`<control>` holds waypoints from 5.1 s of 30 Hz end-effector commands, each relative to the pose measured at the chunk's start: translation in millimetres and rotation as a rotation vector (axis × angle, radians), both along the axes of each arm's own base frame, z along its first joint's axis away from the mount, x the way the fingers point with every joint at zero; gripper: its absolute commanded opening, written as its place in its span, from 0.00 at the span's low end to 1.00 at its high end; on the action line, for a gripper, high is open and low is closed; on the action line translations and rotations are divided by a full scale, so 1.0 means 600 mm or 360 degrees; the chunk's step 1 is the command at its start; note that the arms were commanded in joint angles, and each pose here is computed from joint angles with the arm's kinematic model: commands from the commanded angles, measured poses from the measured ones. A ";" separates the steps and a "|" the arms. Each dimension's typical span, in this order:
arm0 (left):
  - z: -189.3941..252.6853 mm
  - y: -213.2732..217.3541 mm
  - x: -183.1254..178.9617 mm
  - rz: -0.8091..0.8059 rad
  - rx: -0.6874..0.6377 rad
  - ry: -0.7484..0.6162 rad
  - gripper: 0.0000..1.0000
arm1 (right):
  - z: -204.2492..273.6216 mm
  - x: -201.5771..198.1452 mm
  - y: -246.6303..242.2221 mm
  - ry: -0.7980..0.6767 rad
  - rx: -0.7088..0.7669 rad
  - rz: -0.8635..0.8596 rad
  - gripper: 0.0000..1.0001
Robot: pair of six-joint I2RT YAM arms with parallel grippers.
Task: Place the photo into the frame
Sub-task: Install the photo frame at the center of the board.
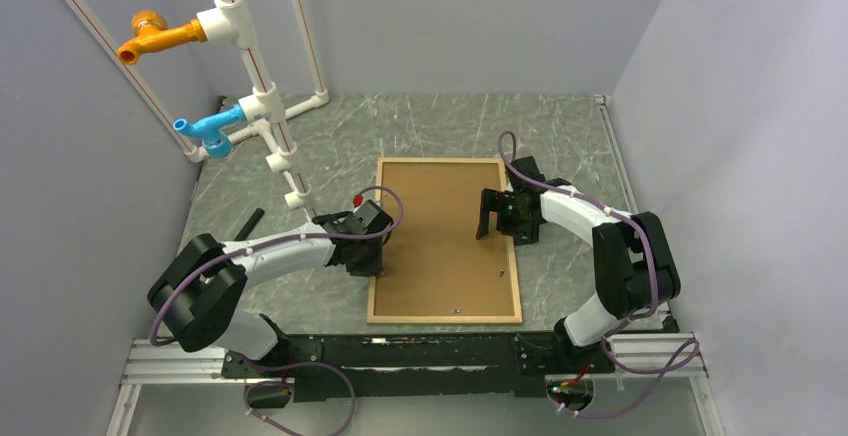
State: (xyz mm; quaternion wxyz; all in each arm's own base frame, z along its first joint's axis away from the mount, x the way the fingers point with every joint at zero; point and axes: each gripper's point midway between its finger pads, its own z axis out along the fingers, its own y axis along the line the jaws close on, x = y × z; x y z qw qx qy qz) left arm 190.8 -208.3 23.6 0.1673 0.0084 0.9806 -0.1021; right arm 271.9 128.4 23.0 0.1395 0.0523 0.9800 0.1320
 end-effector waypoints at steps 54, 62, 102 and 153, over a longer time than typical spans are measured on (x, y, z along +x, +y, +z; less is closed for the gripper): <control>0.080 -0.004 -0.016 -0.0138 -0.0090 -0.0256 0.92 | -0.003 -0.010 0.086 0.0035 0.0071 0.0202 1.00; 0.087 0.008 -0.016 -0.0116 -0.0076 -0.0276 0.93 | -0.005 -0.046 0.046 0.0085 -0.0113 0.0158 1.00; 0.070 0.018 -0.017 -0.0100 -0.0015 -0.0255 0.92 | -0.049 -0.189 0.001 0.0301 -0.0295 0.0095 0.65; 0.029 0.071 -0.040 0.0110 -0.0198 -0.0114 0.78 | 0.013 -0.114 0.037 0.0146 0.0239 -0.0072 0.95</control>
